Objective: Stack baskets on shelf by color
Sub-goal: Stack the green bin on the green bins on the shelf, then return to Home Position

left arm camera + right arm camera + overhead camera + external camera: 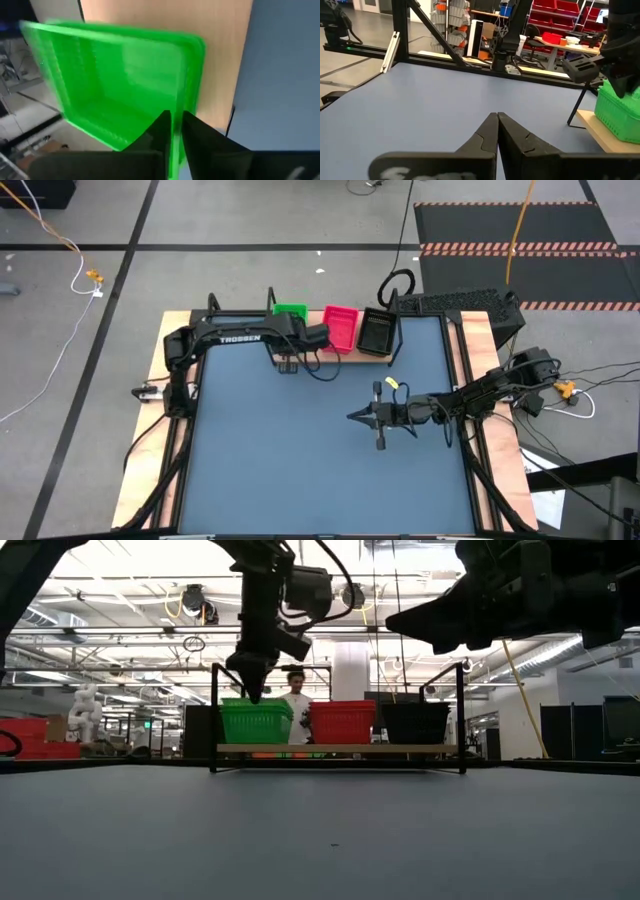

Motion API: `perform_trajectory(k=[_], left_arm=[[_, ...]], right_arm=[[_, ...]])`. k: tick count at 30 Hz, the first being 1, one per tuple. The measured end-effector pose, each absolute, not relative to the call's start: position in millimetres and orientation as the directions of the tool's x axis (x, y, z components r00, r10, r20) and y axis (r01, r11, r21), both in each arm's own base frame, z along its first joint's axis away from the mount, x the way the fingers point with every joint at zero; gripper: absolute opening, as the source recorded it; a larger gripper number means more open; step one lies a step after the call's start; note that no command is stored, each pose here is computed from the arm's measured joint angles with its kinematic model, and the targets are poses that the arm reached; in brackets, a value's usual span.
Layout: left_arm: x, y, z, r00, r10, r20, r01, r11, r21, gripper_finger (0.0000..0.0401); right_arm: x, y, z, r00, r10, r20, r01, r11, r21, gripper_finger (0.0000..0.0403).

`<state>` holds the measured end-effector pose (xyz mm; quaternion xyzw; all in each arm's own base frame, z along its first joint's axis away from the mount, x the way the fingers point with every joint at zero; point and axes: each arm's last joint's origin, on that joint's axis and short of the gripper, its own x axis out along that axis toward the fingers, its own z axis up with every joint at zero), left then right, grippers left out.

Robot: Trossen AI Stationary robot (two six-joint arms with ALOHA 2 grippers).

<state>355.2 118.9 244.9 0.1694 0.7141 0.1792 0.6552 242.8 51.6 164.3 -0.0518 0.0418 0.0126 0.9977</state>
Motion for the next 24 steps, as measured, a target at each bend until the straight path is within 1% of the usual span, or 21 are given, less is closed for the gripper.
perform_trajectory(k=[8,11,14,17,19,21,23,24], left_arm=[[365,119,246,0.006,0.492,-0.870,-0.049,0.870,0.491,0.0131],[364,119,249,0.014,0.507,-0.862,-0.053,0.861,0.506,0.0157],[363,118,257,0.011,0.543,-0.839,-0.041,0.839,0.543,0.0177],[358,112,273,-0.007,0.569,-0.822,-0.038,0.821,0.569,0.0190],[355,107,290,0.035,0.578,-0.815,-0.113,0.812,0.572,0.0192],[350,98,302,0.076,0.563,-0.823,-0.192,0.818,0.542,0.0189],[343,90,316,0.178,0.523,-0.833,-0.256,0.842,0.474,0.0180],[339,85,320,0.232,0.501,-0.834,-0.264,0.857,0.442,0.0173]], right_arm=[[243,52,164,0.996,0.023,-0.089,-0.033,0.994,-0.104,0.0000],[243,52,163,0.995,0.024,-0.093,-0.034,0.993,-0.110,0.0000],[242,52,161,0.993,0.023,-0.119,-0.041,0.987,-0.152,0.0000],[242,52,158,0.989,0.022,-0.147,-0.053,0.977,-0.208,0.0000],[242,52,157,0.987,0.022,-0.162,-0.061,0.969,-0.240,0.0000],[242,52,157,0.987,0.022,-0.162,-0.063,0.965,-0.254,0.0000],[241,52,158,0.988,0.024,-0.152,-0.062,0.966,-0.252,0.0000],[241,52,161,0.991,0.026,-0.131,-0.057,0.968,-0.243,0.0000]])
